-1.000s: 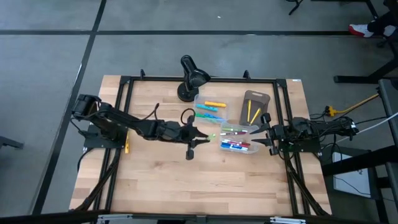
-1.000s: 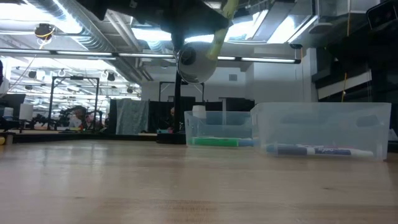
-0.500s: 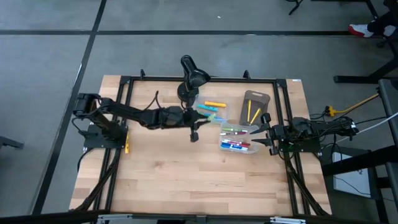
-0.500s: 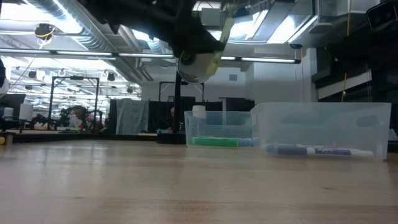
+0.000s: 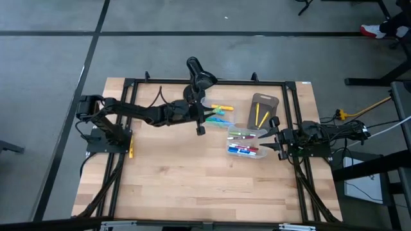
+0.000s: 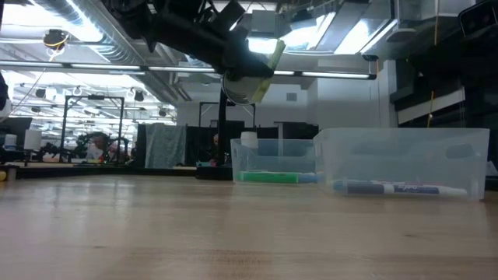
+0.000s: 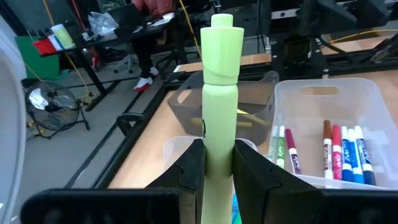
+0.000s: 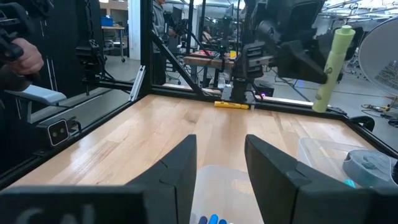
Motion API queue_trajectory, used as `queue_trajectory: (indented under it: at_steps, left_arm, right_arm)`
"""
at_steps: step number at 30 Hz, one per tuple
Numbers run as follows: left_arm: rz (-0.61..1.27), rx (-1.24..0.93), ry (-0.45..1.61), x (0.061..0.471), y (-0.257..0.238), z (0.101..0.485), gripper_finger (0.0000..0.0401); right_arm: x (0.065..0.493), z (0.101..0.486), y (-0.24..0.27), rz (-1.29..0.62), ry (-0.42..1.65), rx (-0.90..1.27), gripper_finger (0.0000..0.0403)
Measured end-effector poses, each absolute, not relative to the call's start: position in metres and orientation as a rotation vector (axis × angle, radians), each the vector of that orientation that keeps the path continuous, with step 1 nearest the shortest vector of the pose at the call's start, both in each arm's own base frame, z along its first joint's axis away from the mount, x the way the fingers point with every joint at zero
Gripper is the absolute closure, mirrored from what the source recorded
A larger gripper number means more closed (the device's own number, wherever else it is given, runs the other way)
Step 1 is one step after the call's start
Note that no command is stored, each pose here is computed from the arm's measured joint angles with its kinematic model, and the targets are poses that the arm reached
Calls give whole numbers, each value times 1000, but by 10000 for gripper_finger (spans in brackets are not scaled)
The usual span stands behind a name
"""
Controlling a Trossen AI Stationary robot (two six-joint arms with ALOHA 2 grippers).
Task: Pick & Place Markers
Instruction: Put the light green highlighter pen into the top transparent bin
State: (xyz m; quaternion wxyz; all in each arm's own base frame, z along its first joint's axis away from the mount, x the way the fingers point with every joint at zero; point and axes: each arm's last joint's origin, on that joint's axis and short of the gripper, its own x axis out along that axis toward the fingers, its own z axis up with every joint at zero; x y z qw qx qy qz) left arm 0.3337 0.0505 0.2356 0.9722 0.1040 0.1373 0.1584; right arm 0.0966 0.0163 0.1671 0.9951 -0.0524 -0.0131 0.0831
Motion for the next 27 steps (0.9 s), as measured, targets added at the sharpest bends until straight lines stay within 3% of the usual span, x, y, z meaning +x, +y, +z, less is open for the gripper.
queue_trajectory:
  at_steps: [11, 16, 22, 27]
  left_arm:
    - [393, 237, 322, 332, 58, 231, 348]
    - [429, 245, 349, 342, 60, 211, 348]
    - [615, 348, 380, 352, 66, 189, 344]
    - [619, 336, 387, 354, 65, 183, 335]
  right_arm:
    - [97, 167, 16, 166, -26, -105, 267]
    - [97, 167, 16, 166, -26, -105, 267]
    - [97, 167, 16, 166, -26, -105, 267]
    - [97, 167, 16, 166, -26, -105, 267]
